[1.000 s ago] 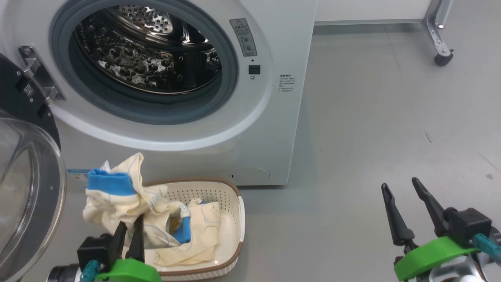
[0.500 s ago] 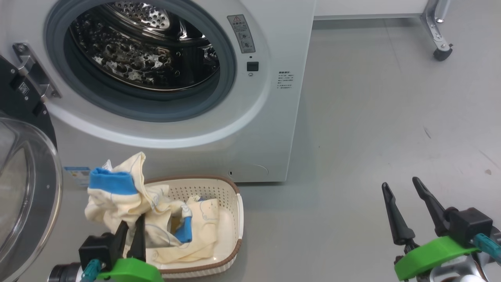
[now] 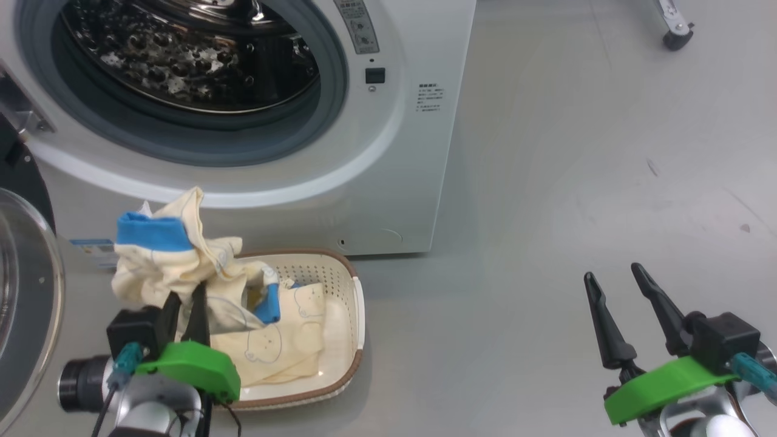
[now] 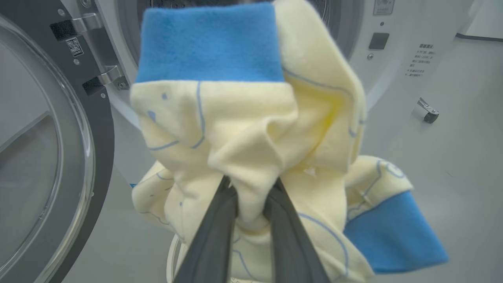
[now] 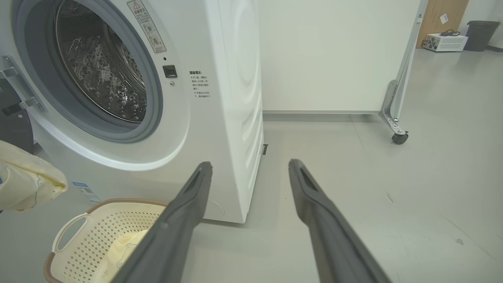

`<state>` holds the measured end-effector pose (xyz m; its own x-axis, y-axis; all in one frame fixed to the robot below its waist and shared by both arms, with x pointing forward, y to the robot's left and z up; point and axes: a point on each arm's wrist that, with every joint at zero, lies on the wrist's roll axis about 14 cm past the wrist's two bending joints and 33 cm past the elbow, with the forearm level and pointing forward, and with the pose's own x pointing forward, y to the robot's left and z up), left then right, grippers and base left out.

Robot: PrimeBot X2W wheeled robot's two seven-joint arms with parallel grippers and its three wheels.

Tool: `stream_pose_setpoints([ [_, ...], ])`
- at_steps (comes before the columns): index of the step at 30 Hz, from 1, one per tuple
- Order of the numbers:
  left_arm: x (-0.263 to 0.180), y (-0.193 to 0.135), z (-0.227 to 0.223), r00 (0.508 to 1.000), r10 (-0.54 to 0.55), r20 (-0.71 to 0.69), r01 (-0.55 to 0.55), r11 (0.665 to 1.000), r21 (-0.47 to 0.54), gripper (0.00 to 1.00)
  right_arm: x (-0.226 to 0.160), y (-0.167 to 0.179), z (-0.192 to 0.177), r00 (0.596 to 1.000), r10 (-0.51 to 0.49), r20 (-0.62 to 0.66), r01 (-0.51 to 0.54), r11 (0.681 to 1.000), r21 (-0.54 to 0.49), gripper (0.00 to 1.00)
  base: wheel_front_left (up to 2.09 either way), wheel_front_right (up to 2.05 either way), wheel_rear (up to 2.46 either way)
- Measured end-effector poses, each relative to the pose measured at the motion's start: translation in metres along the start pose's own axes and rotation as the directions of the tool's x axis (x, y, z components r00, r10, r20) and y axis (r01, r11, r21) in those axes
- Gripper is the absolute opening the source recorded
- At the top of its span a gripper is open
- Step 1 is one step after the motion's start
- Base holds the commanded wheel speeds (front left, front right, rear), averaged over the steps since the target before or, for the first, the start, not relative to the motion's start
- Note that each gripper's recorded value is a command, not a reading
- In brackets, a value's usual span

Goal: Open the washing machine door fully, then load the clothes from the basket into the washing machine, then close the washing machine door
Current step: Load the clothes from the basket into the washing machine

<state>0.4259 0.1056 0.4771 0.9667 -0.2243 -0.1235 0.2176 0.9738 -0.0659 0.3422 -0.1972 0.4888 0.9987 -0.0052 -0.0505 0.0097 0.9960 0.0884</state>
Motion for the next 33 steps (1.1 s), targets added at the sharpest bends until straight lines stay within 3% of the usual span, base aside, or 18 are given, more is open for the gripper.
stream_pose_setpoints([
  [10, 0.069, 0.009, -0.014, 0.997, 0.009, -0.076, -0.01, 1.0, -0.011, 0.0, 0.019, -0.016, -0.013, 0.999, -0.05, -0.014, 0.05, 0.999, 0.019, 1.0, 0.0, 0.0, 0.0],
  [33, 0.238, 0.008, -0.026, 0.954, -0.106, -0.279, 0.103, 0.994, -0.026, 0.0, 0.048, -0.043, -0.061, 0.985, -0.131, -0.114, 0.137, 0.99, 0.045, 1.0, 0.0, 0.0, 0.0],
])
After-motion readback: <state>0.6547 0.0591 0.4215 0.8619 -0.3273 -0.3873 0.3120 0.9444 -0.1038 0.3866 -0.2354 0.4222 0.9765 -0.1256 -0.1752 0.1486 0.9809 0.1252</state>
